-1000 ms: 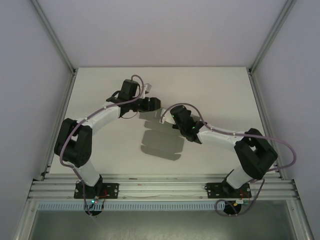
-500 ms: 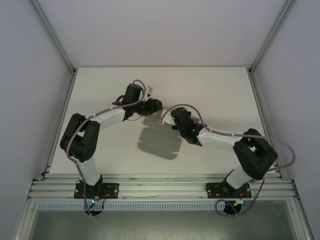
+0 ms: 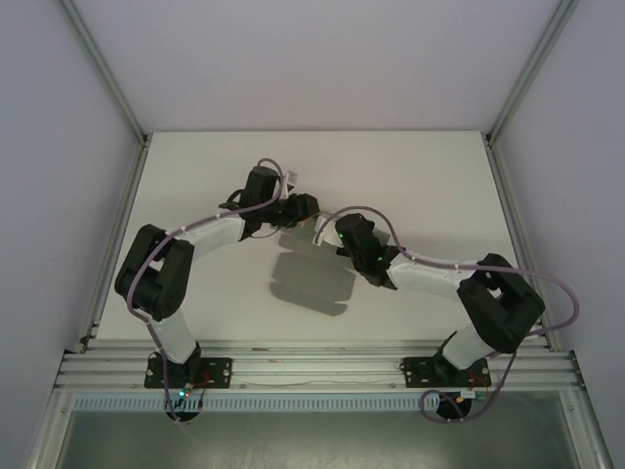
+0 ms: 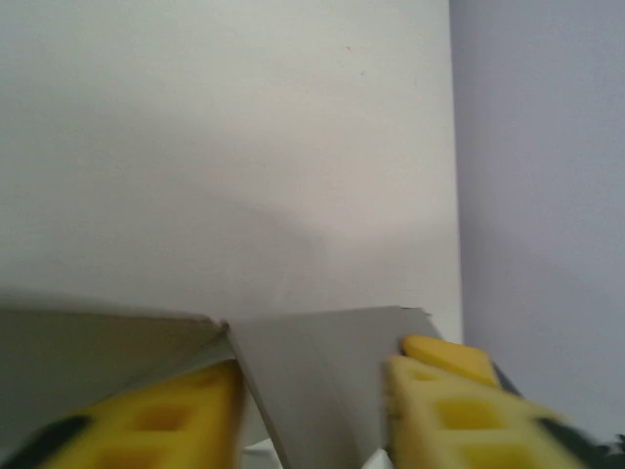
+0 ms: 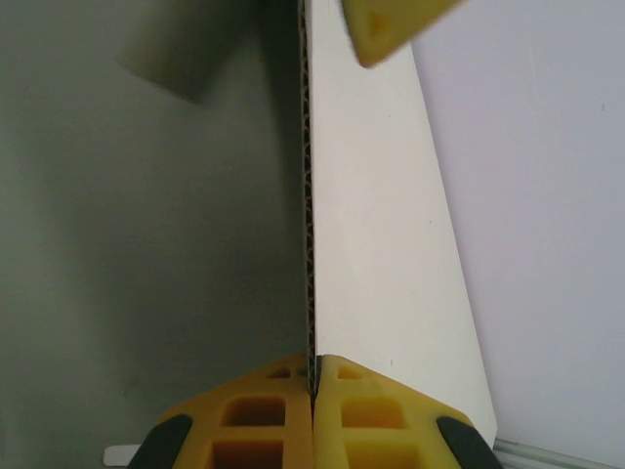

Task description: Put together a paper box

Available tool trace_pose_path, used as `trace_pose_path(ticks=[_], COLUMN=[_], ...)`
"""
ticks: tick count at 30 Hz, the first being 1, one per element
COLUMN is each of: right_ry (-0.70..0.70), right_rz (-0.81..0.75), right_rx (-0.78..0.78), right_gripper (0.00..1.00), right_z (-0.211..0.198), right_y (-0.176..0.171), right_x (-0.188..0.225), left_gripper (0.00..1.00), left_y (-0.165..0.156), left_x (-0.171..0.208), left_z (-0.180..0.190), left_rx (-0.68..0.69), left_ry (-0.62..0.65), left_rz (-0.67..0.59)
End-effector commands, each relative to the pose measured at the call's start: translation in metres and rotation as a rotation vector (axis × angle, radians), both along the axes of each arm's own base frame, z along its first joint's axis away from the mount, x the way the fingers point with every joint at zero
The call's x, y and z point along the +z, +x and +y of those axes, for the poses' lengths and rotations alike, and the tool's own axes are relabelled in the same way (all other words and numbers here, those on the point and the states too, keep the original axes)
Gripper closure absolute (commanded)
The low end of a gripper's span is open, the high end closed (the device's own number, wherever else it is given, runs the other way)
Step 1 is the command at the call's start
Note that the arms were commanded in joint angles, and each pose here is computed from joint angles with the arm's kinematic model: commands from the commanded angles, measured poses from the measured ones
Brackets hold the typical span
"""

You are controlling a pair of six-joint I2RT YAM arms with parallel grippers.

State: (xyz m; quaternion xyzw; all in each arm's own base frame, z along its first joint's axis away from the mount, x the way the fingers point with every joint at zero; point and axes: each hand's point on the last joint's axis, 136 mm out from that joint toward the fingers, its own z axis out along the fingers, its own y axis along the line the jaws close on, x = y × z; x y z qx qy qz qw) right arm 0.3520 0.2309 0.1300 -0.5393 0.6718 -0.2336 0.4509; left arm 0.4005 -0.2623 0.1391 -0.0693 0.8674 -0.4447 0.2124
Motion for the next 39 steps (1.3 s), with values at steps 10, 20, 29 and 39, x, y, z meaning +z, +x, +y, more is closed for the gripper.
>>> trace_pose_path(ticks=[10,20,29,39], right_ry=[0.144,0.253,0.296,0.348], right_rz=[0.030,0.067,0.096,0.101], right_rx=[-0.002,0.033,0.038,0.057], right_gripper=[1.00,1.00,1.00,1.00], right_z=[-0.014,-0.012,-0.009,-0.002], right_y=[-0.016,-0.018,-0.019,-0.019], right_x=[0.012,0.025,0.024,0.029], left_gripper=[0.00,0.08,0.11,0.18], left_y=[-0.046,-0.035,-0.032,-0.048], left_x=[-0.031,-0.080,-0.058,-0.041], left_z=[0.148,0.156,0.111,0.064], left_rx=[0.238,0.200,0.068,-0.108], left_ry=[0.492,0.524,0.284,0.094], left_rz=[-0.075,-0.039,-0.212,-0.296])
